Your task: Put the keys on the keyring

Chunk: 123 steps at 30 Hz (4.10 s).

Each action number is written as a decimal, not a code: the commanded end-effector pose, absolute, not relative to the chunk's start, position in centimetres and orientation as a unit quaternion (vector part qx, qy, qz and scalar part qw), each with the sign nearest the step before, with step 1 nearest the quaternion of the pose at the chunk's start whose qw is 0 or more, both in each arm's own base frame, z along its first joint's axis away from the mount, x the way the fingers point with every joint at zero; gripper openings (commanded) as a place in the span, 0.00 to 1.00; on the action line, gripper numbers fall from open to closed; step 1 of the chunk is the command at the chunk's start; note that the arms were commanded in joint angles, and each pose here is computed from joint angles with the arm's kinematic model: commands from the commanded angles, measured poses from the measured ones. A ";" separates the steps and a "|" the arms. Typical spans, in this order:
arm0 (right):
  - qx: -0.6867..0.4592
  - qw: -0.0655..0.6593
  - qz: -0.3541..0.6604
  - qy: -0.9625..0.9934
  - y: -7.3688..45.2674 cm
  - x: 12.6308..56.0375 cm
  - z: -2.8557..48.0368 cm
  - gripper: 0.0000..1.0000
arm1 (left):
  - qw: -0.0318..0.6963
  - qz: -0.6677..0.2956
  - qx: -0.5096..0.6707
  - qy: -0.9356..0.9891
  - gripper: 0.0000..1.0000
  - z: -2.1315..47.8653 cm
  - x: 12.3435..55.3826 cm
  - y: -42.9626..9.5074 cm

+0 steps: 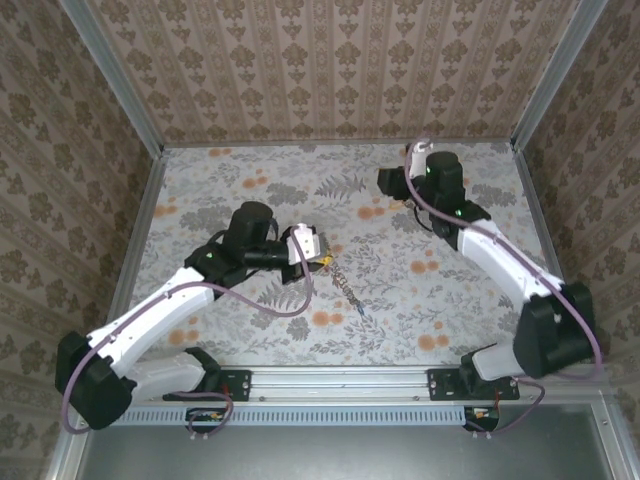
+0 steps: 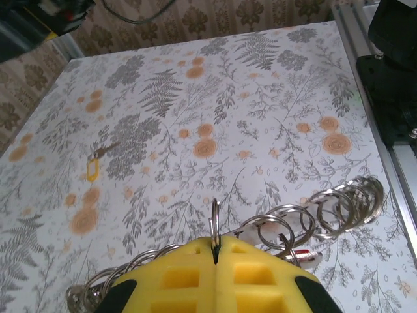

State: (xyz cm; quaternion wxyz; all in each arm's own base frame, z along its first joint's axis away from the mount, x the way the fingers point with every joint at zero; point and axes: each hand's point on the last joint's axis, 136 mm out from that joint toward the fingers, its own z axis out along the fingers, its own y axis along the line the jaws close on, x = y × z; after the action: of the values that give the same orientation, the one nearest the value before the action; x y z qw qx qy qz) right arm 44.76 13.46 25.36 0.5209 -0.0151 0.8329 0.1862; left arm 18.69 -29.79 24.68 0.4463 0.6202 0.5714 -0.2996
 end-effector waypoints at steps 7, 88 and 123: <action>0.139 0.322 0.057 0.935 5.8 49.8 11.6 0.48 | 0.455 -0.306 0.593 0.590 0.00 25.9 17.8 -27.7; -0.647 0.493 0.328 0.481 27.8 15.7 24.8 0.34 | 0.490 -0.357 0.660 0.443 0.00 26.0 11.1 -27.4; -0.601 0.537 0.320 0.499 29.7 17.0 24.6 0.27 | 0.499 -0.394 0.657 0.405 0.00 26.8 11.3 -30.2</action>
State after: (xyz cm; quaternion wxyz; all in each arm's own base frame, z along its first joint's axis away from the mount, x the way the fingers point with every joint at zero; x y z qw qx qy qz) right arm 17.04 29.51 24.79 0.5349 -0.6058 0.4973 0.3156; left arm 11.92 -29.78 25.03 0.4814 0.6564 0.4398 -0.3795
